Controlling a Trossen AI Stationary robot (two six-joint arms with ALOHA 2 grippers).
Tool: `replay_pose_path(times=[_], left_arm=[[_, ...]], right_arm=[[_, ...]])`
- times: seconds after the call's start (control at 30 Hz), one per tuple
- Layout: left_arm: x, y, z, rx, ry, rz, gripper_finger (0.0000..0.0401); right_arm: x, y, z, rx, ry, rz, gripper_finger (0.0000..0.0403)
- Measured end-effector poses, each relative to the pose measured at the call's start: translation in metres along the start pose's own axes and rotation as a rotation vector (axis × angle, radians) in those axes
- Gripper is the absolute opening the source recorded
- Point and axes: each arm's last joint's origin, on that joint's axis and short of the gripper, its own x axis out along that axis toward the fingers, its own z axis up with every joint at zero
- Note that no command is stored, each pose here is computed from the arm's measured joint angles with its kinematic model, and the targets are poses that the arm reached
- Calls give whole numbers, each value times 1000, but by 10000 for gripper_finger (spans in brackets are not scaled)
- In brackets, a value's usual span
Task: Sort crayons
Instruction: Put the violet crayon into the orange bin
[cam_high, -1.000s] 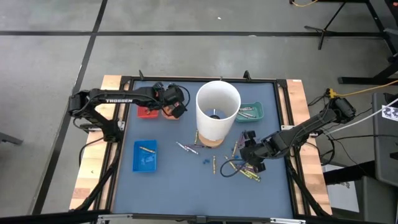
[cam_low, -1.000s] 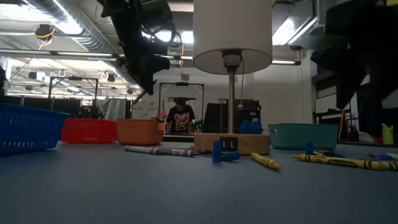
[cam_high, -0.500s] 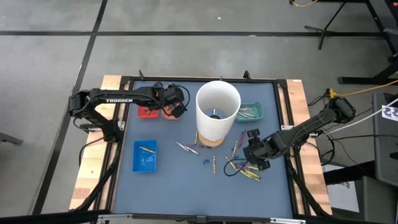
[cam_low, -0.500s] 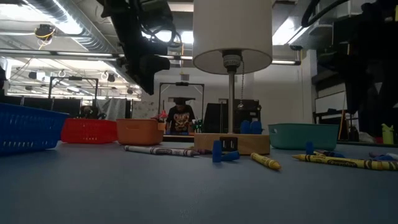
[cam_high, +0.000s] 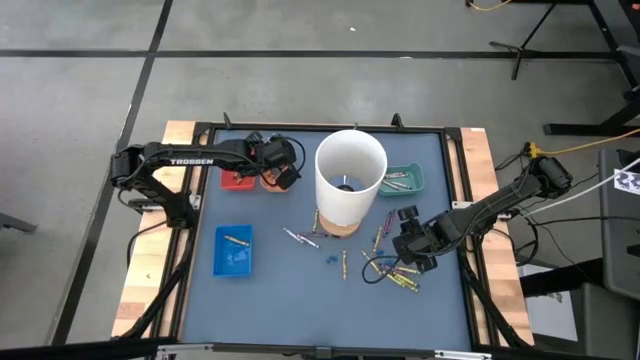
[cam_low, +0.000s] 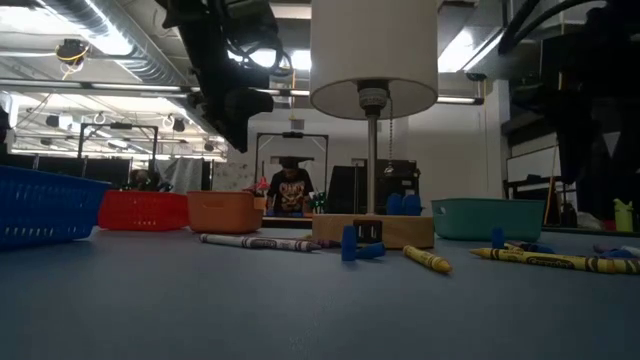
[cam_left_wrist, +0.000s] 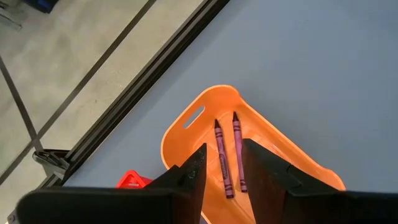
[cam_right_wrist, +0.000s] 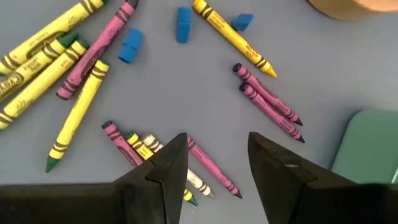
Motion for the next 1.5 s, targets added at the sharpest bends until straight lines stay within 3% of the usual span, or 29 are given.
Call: replay_pose_path(times=[0.8,1.5], left_arm=[[0,0,0,-2,-1,0,86],[0,0,0,-1,-1,0,86]], right_arm=[[58,14,9,-202,289,-26,166],[62,15,9,-205,307,-20,165]])
